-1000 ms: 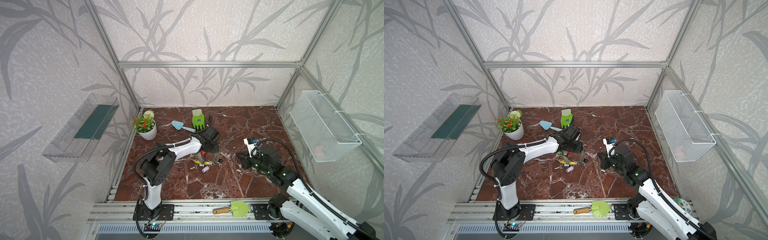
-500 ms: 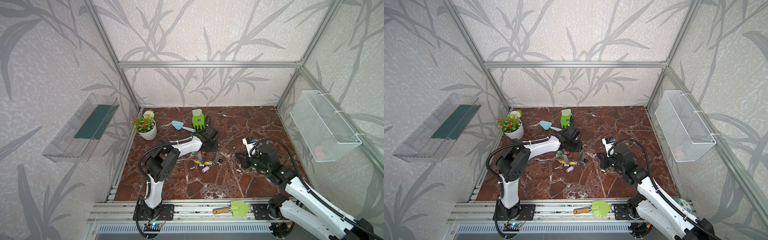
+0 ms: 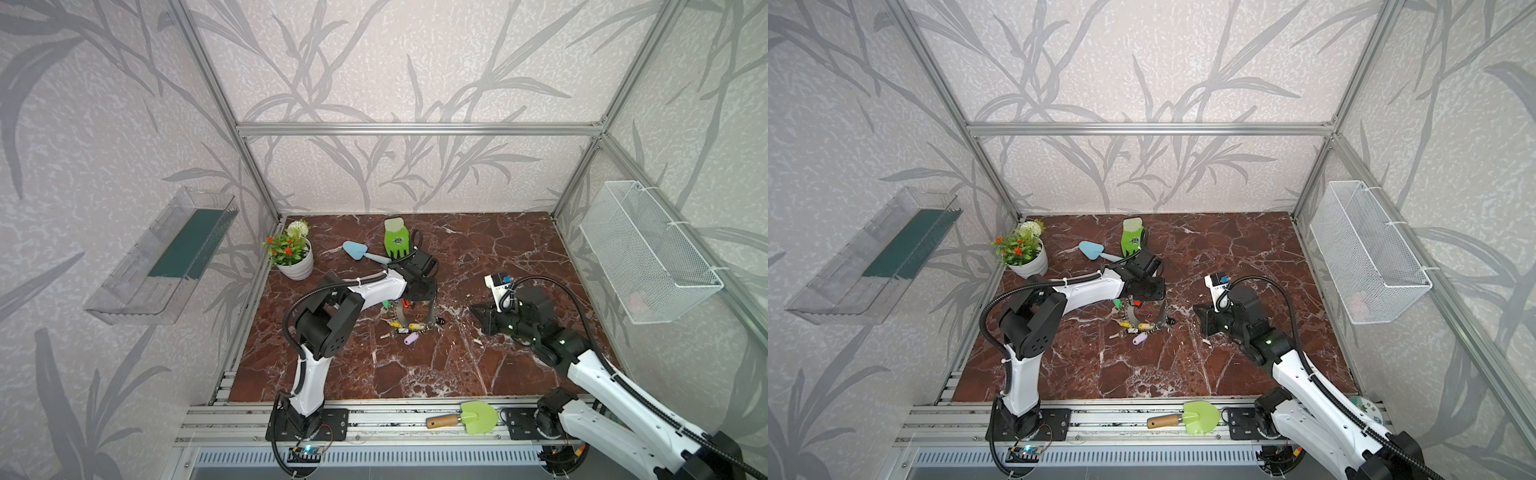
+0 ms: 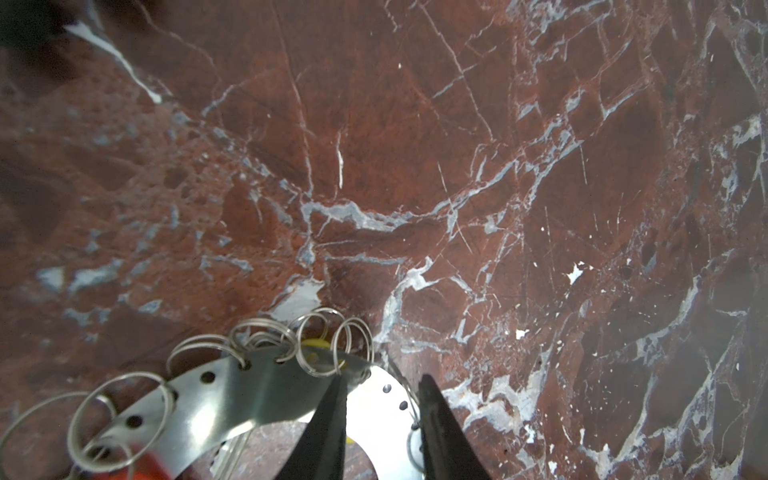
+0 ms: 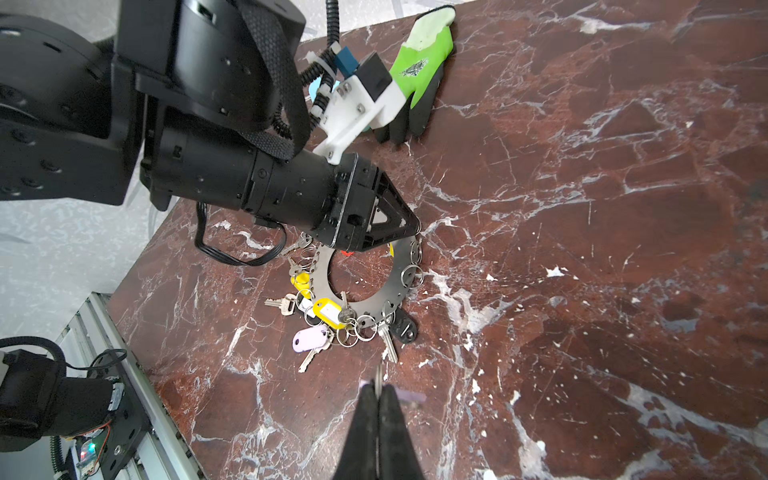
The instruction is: Put the keys on the keyring
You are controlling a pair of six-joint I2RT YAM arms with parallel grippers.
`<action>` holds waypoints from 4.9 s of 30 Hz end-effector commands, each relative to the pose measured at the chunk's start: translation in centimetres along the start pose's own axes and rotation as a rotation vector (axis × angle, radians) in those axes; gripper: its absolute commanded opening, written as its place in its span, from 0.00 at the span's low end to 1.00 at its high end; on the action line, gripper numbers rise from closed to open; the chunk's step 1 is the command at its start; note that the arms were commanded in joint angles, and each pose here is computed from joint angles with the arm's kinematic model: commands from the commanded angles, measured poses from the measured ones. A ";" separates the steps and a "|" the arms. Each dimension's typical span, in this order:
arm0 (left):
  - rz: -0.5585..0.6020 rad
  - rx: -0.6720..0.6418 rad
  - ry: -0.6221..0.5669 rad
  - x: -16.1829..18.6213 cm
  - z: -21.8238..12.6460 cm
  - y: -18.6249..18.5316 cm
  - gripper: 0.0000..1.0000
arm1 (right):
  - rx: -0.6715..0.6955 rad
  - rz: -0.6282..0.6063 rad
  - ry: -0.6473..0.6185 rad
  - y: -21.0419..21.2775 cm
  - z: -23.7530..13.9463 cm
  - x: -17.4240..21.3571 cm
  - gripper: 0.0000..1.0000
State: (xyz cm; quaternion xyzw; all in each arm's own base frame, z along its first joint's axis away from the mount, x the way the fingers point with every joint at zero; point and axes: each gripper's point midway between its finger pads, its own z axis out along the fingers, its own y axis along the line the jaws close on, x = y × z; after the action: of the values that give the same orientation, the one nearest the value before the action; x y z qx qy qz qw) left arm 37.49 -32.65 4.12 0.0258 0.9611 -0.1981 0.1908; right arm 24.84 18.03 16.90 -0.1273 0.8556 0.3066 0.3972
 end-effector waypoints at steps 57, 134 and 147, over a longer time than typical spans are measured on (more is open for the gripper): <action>0.106 -0.023 -0.023 0.3 -3.0 -1.8 0.30 | -0.059 0.055 0.023 -0.2 1.4 0.4 0.00; 0.159 -0.015 0.157 0.1 1.0 0.4 0.13 | -0.075 0.074 0.055 -0.3 2.2 0.8 0.00; 0.126 0.052 0.134 0.0 0.0 -0.7 0.20 | -0.077 0.076 0.058 -0.4 2.3 0.9 0.00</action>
State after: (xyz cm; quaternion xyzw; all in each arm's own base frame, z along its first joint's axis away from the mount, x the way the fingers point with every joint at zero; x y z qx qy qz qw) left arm 37.66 -33.21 3.18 0.1094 0.9656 -0.1946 0.1330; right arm 25.63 19.06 14.71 -0.1179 0.8628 0.3435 0.3516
